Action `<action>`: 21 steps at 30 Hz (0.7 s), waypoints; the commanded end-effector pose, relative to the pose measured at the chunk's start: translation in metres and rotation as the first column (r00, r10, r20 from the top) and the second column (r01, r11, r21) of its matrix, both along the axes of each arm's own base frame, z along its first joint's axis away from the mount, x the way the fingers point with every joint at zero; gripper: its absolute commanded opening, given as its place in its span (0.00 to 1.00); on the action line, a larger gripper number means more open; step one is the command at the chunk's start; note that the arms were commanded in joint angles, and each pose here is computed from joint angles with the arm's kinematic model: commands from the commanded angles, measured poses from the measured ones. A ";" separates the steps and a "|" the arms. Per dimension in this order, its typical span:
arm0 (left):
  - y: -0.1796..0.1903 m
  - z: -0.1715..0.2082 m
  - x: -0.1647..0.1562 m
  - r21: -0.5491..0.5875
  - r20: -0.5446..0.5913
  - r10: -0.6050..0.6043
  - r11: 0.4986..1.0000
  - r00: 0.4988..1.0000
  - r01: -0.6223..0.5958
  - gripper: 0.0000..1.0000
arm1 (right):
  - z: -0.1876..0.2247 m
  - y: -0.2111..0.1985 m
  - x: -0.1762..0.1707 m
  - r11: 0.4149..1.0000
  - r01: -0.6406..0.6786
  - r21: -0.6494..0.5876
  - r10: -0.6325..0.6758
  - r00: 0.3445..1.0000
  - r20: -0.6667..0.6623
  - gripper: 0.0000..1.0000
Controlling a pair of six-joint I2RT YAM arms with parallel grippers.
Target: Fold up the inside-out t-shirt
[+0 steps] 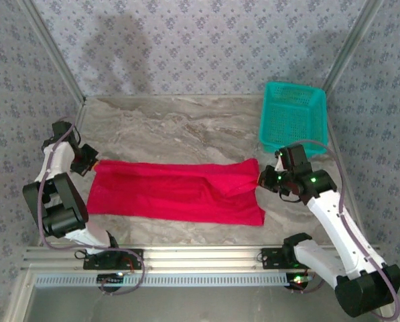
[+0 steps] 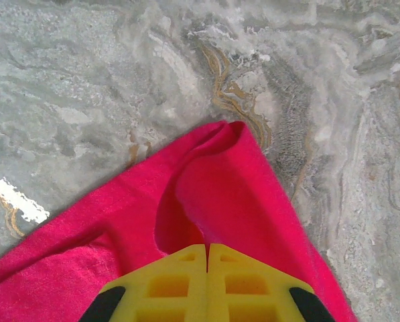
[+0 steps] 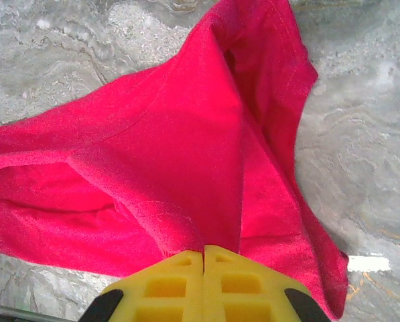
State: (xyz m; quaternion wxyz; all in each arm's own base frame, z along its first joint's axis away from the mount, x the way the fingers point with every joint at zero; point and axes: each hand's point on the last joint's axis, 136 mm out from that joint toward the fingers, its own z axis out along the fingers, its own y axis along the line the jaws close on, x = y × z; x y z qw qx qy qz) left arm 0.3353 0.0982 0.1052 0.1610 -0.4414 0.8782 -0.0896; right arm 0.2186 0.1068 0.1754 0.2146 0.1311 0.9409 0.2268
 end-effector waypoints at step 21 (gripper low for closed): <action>-0.001 0.005 -0.044 0.095 0.043 0.057 0.994 0.997 -0.061 0.46 | -0.051 -0.028 -0.058 0.971 0.229 -0.063 -0.233 0.970 -0.074 0.51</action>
